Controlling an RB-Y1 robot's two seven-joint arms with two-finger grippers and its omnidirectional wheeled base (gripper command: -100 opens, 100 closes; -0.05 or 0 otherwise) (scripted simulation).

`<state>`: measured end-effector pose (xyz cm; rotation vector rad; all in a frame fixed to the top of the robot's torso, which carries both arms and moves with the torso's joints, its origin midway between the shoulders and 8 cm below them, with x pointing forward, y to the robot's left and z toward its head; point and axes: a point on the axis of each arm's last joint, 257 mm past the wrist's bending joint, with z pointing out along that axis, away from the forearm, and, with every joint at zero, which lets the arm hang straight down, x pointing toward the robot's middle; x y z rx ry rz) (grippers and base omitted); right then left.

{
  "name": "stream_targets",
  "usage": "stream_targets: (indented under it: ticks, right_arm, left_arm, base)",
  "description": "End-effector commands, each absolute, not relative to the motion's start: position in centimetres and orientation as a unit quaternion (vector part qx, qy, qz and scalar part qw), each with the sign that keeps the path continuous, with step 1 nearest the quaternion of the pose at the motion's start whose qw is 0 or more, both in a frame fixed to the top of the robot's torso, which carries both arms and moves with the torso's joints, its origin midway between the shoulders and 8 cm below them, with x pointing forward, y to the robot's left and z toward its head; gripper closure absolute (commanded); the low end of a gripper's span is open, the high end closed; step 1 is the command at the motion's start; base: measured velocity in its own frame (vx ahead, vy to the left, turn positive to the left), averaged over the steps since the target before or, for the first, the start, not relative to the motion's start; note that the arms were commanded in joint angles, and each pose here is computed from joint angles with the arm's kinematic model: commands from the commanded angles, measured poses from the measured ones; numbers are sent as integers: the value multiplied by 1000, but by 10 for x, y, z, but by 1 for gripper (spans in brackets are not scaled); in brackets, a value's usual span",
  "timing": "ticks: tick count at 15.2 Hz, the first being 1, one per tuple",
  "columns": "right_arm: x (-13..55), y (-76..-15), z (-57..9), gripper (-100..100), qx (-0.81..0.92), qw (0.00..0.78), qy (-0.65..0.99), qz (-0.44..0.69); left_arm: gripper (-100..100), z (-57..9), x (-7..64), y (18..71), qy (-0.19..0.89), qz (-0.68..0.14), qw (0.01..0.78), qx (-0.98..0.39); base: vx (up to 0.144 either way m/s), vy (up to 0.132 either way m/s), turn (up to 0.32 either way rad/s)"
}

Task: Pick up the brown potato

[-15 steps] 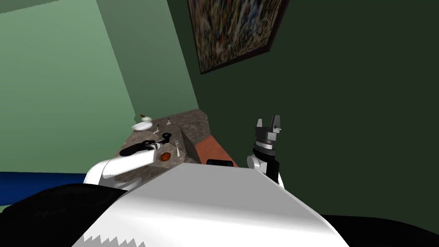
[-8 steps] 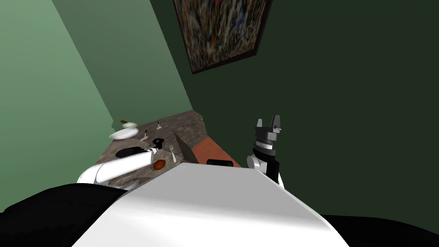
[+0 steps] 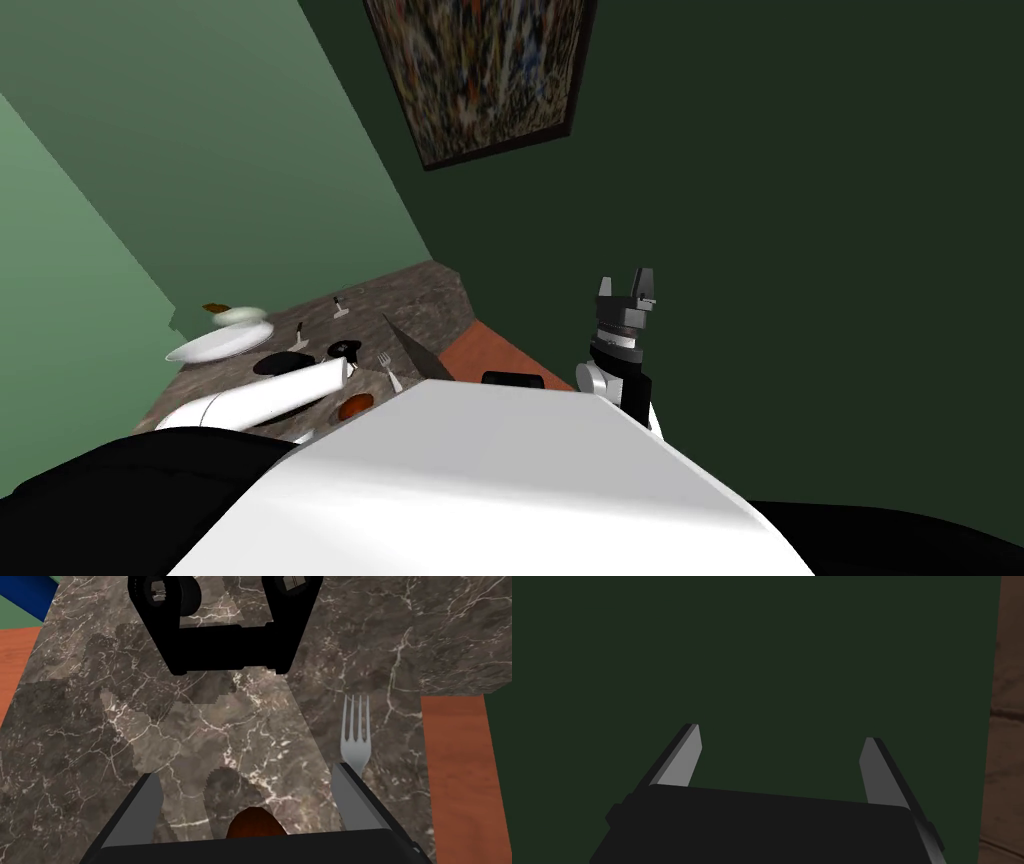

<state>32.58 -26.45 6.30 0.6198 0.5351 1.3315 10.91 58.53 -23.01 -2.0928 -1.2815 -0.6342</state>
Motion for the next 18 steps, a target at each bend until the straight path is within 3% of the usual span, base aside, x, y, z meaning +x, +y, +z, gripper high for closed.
stream_targets:
  ticks: [1,12,18]
  right_arm:
    - [326,-265,63,0,279,710,241,600]
    - [326,-265,63,0,279,710,241,600]
    - [326,-265,63,0,279,710,241,600]
  left_arm:
    - [-100,-242,86,578,-523,-212,291,-773]
    - [-100,-293,7,524,-650,-81,247,-714]
    - [-100,-315,-21,479,-688,-4,214,-693]
  base:
    - [-22,48,-235]
    - [-28,42,-239]
    - [-7,21,-104]
